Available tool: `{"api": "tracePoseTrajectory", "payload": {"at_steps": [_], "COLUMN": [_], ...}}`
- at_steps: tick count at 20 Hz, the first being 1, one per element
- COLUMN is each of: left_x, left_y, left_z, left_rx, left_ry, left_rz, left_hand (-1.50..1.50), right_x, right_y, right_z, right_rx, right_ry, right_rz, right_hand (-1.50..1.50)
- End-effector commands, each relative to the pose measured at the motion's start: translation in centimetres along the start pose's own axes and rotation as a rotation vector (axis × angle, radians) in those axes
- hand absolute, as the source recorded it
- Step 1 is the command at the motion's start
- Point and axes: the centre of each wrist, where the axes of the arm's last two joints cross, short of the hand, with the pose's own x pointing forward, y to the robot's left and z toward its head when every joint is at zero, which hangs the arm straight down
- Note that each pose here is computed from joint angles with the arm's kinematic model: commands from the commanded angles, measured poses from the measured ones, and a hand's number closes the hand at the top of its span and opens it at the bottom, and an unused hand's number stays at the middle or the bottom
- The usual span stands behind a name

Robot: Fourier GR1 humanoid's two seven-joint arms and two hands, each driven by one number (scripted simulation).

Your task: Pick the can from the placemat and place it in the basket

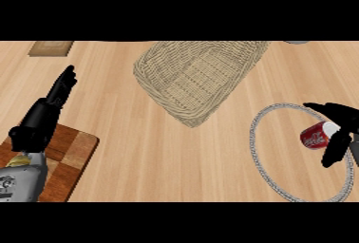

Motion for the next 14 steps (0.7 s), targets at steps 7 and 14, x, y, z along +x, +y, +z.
{"api": "tracePoseTrajectory", "payload": {"at_steps": [7,14], "left_x": [0.2,-1.2], "left_y": [0.1,1.9], "left_z": [-1.2,0.4], "left_rx": [0.013,0.006], "left_ry": [-0.005,-0.008], "left_rz": [-0.003,0.016], "left_hand": [0.00,0.00], "right_x": [-1.0,-1.4], "right_y": [1.6,2.3], "right_z": [-1.2,-2.2], "right_rx": [0.022,0.019], "right_ry": [0.036,-0.021], "right_rz": [0.006,-0.053], "right_hand": [-1.50,1.50]}}
